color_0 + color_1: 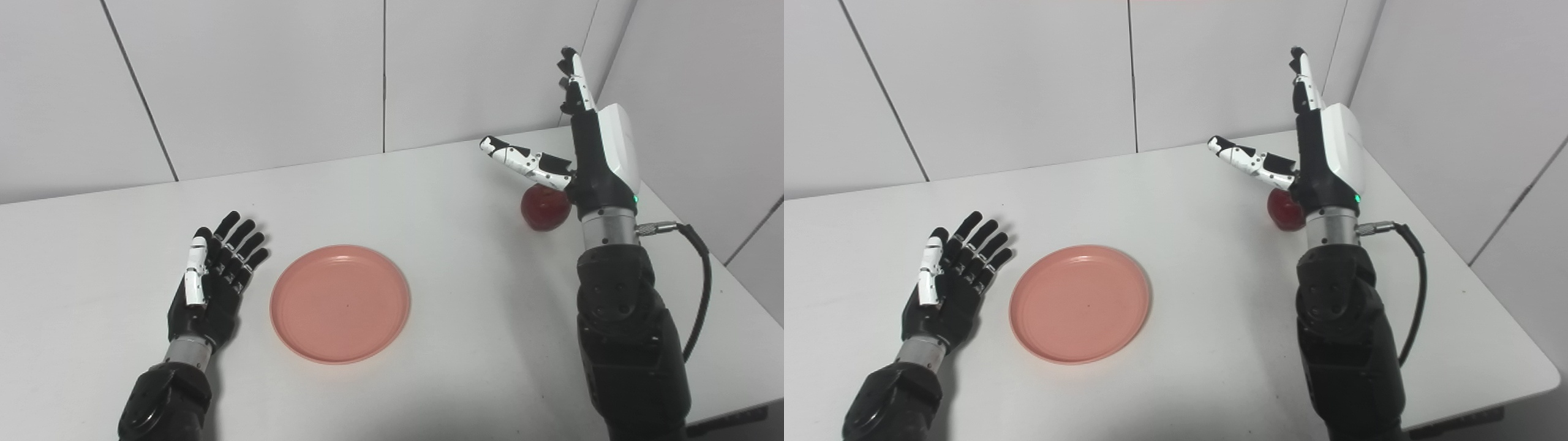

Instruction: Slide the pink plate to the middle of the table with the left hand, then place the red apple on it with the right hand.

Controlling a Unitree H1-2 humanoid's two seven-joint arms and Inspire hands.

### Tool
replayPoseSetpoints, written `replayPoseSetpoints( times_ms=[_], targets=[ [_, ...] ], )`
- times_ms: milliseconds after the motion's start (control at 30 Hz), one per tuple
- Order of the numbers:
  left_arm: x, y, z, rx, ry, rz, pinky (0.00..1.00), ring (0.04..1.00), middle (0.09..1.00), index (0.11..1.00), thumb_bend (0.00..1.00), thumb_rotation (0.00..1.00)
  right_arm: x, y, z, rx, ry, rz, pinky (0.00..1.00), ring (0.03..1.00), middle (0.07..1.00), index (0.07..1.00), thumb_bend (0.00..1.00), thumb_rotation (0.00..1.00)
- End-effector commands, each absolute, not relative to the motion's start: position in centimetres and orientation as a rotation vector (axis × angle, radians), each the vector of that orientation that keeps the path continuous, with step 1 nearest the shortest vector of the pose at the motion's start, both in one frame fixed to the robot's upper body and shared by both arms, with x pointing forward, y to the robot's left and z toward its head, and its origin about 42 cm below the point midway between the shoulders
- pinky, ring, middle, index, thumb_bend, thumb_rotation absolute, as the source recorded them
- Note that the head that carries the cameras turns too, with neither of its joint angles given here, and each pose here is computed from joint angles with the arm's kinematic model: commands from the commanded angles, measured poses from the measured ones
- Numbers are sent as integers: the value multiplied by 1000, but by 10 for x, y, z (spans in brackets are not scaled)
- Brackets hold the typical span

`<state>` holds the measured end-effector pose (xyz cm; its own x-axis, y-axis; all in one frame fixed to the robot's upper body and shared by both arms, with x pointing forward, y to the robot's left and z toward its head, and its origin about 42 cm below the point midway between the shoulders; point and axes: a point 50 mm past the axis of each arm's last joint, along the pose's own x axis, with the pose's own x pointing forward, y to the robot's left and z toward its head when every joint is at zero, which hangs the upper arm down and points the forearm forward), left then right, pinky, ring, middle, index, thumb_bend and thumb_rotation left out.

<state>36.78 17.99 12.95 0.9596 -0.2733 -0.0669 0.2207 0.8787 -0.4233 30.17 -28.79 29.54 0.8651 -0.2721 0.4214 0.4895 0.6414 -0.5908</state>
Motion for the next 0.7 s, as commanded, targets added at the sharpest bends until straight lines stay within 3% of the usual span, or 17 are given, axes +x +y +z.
replayPoseSetpoints(
  times_ms=[0,667],
  targets=[
    [367,185,120,-419,165,-246,868,871,880,870,369,1000,301,-297,308,-799,-342,-484,768,913,963,1000,981,532],
    [368,189,119,-430,166,-248,867,876,884,875,356,1000,315,-344,271,-875,-159,-571,779,905,961,1000,1000,554]
  ],
)
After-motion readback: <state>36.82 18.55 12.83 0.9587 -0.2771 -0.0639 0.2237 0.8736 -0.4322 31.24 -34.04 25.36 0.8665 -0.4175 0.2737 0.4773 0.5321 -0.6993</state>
